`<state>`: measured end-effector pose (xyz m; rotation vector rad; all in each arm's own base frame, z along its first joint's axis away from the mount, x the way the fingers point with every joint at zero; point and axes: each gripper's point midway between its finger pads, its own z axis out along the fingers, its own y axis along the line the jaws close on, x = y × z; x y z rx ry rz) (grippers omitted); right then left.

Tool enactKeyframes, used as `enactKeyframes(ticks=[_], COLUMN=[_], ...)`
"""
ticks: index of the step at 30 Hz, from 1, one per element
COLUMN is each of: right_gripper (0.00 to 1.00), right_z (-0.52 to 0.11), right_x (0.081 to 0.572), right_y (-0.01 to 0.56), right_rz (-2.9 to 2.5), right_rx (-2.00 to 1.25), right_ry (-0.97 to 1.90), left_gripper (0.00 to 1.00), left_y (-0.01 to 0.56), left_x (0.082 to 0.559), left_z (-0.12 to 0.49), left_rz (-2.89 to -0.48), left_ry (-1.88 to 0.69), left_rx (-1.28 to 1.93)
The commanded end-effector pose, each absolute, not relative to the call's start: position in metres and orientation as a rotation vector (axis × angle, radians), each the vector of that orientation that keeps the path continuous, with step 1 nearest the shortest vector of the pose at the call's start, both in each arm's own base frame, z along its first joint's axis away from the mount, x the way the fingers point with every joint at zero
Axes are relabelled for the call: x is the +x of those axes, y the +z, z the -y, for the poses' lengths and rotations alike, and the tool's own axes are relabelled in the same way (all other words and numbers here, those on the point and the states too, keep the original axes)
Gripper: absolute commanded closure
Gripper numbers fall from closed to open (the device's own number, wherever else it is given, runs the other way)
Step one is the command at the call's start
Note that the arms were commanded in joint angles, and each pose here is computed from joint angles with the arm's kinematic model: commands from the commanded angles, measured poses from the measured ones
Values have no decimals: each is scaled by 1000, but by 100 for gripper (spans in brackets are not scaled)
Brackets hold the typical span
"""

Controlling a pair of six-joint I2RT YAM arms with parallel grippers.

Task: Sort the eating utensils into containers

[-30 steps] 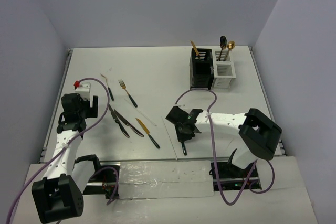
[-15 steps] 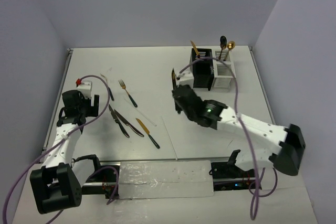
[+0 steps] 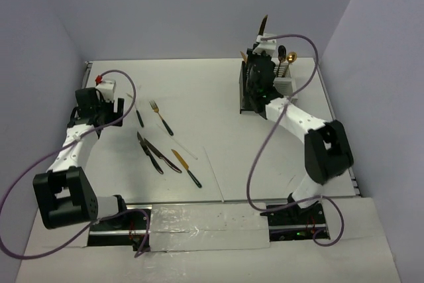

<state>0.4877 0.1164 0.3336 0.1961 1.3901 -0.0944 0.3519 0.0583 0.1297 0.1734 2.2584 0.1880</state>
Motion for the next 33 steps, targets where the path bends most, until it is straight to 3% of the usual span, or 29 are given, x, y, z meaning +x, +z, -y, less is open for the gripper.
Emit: enactKeyframes(ticks=[1, 9, 14, 24, 33], right_gripper=[100, 100, 100, 100, 50], right_z=[-99, -86, -93, -102, -97], right_x=[522, 583, 593, 596, 578], right_y=[343, 251, 204, 165, 190], right_rz=[-1324, -1488, -1579, -1707, -1685], right_rx=[208, 129, 65, -44, -67], right_ry=[-150, -260, -250, -255, -260], left_gripper=[11, 16, 17, 19, 19], left_y=[135, 105, 89, 84, 63], left_x=[371, 403, 414, 437, 445], left_z=[-53, -53, -50, -19, 27], left_rz=[-2271, -2367, -2404, -2447, -2558], left_ry=[115, 53, 36, -9, -113], left_rx=[153, 111, 102, 134, 220])
